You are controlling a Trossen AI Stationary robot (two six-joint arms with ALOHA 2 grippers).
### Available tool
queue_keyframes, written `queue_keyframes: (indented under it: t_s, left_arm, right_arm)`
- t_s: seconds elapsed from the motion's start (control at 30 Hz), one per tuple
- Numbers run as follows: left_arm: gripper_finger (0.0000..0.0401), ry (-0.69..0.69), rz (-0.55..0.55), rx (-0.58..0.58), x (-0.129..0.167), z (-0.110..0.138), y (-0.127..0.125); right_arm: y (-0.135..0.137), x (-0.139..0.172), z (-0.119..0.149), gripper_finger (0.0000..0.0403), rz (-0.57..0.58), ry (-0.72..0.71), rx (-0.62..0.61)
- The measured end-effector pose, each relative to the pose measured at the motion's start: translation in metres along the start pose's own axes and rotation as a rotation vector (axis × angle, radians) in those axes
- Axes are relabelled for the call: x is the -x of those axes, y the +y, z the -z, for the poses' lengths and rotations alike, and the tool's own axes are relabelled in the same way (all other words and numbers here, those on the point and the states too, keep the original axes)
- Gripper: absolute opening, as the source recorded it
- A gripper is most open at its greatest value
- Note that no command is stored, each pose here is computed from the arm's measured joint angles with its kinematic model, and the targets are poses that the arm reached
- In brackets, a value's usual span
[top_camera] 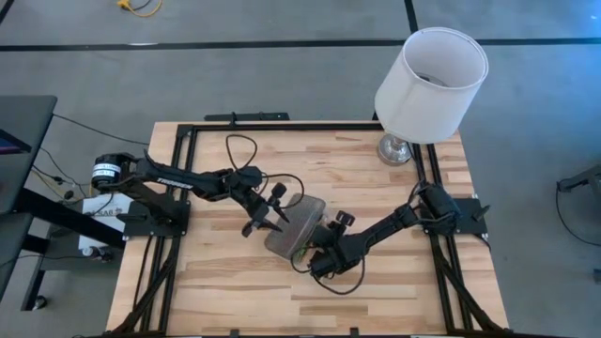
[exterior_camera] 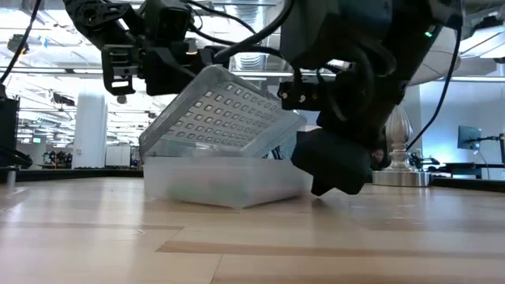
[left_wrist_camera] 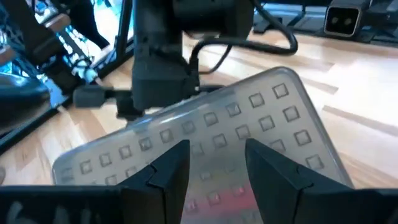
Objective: Pick & place school supplies into a supply box
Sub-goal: Close the transparent supply box, then adjust the transparent supply box
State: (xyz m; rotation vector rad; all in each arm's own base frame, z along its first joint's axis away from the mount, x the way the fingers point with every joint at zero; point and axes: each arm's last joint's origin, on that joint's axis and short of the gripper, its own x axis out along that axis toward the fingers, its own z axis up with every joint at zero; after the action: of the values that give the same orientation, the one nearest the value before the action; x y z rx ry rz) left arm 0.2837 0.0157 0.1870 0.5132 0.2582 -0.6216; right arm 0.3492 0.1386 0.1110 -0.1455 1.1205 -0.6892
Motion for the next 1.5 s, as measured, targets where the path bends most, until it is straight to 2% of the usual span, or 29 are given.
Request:
queue_keyframes:
  t_s: [0.13, 0.33, 0.4, 0.53, 0.63, 0.73, 0.87, 1.1, 1.2, 1.33, 1.5]
  left_arm:
    - [0.0151, 0.056, -0.036, 0.015, 0.0, 0.003, 0.0]
    - [0.0151, 0.085, -0.027, 0.053, 0.001, 0.006, -0.001]
    - [0.0151, 0.106, -0.039, 0.076, 0.001, 0.007, -0.001]
    - [0.0151, 0.246, -0.108, 0.111, 0.003, 0.015, -0.003]
    - [0.0151, 0.343, -0.147, 0.152, 0.008, 0.024, -0.001]
    - [0.0151, 0.371, -0.167, 0.21, 0.015, 0.037, -0.002]
    - [0.0151, 0.404, -0.201, 0.297, 0.026, 0.055, -0.006]
    - [0.0151, 0.376, -0.227, 0.385, 0.034, 0.076, -0.026]
    - [0.0151, 0.35, -0.229, 0.412, 0.036, 0.081, -0.035]
    - [0.0151, 0.308, -0.212, 0.429, 0.036, 0.084, -0.042]
    - [0.0151, 0.279, -0.168, 0.436, 0.032, 0.08, -0.046]
  right_arm:
    - [0.003, 0.006, 0.006, 0.0127, 0.004, 0.005, 0.028]
    - [0.009, 0.025, 0.019, 0.0128, 0.005, -0.014, 0.04]
    - [0.009, 0.033, 0.023, 0.0127, 0.022, -0.049, 0.052]
    - [0.009, 0.048, 0.023, 0.0127, 0.052, -0.163, 0.063]
    - [0.005, 0.055, 0.018, 0.0127, 0.073, -0.232, 0.069]
    - [0.002, 0.058, 0.01, 0.0127, 0.098, -0.299, 0.07]
    - [0.002, 0.052, -0.001, 0.0127, 0.097, -0.321, 0.109]
    - [0.0, 0.034, -0.023, 0.0127, 0.052, -0.356, 0.156]
    - [-0.001, 0.026, -0.033, 0.0127, -0.006, -0.366, 0.163]
    - [-0.005, 0.014, -0.042, 0.0127, -0.107, -0.378, 0.13]
    - [-0.009, 0.009, -0.045, 0.0127, -0.121, -0.368, 0.131]
